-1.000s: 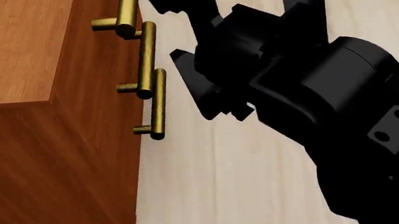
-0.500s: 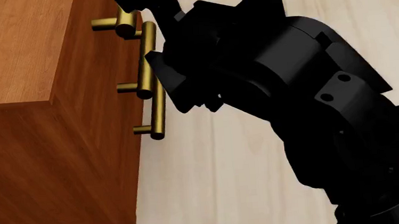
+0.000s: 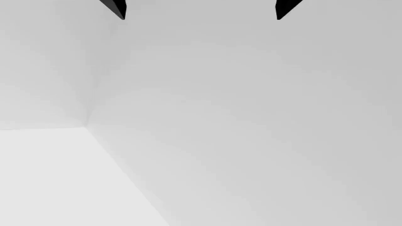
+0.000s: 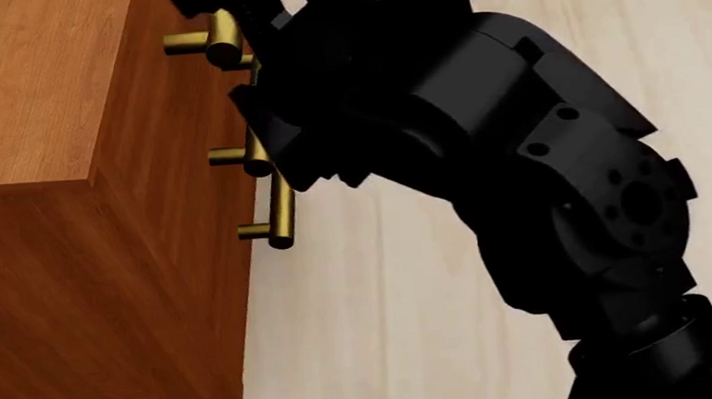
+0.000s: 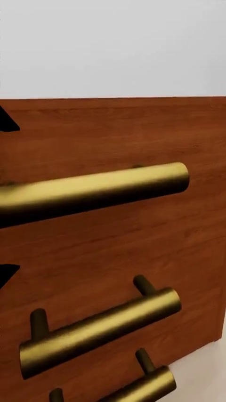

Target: Close the bottom drawer of the cabinet and open the top drawer.

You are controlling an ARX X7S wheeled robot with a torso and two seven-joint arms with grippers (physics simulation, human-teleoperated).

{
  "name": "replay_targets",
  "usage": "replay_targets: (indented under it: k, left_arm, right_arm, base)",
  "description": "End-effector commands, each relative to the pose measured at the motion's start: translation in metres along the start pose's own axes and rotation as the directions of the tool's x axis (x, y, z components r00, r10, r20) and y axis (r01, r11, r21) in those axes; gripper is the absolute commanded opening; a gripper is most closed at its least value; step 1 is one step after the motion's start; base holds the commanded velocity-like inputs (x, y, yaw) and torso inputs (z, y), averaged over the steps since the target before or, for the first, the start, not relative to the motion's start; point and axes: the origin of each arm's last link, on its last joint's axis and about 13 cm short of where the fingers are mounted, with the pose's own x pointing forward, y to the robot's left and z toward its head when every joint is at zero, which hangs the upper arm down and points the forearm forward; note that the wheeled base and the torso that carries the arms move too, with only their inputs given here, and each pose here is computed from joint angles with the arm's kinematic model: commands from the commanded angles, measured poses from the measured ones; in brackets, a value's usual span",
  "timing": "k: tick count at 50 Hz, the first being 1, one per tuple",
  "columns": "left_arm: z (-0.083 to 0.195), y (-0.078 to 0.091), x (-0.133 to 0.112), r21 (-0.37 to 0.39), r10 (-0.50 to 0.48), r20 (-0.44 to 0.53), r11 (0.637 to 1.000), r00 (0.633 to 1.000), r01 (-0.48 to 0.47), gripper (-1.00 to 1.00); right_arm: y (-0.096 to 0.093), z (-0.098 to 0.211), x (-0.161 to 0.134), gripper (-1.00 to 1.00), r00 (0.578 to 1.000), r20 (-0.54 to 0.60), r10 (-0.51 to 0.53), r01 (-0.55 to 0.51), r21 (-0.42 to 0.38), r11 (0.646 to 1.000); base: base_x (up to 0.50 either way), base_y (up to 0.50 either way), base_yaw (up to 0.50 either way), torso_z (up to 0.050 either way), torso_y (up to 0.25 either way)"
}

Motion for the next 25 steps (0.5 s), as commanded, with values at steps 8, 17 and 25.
replay_targets:
  k: [8,17,25]
  left_arm:
    - [0.0,0.0,0.0,0.003,-0.002,-0.003,1.0,1.0,0.002,1.0]
    - [-0.001,0.0,0.0,0.006,-0.001,-0.005,1.0,1.0,0.001,1.0]
    - [0.0,-0.001,0.0,0.008,-0.003,-0.006,1.0,1.0,0.003,1.0]
  right_arm:
    - [0.001,0.0,-0.002,-1.0,1.0,0.018,-0.007,0.007,-0.006,1.0]
    - [0.003,-0.001,-0.009,-1.0,1.0,0.028,0.003,-0.003,-0.02,1.0]
    - [0.003,0.001,-0.014,-1.0,0.999,0.039,0.005,-0.005,-0.023,1.0]
  base:
    - [0.0,0.0,0.0,0.0,0.0]
    - [0.0,0.0,0.0,0.001,0.003]
    - [0.0,0.0,0.0,0.0,0.003]
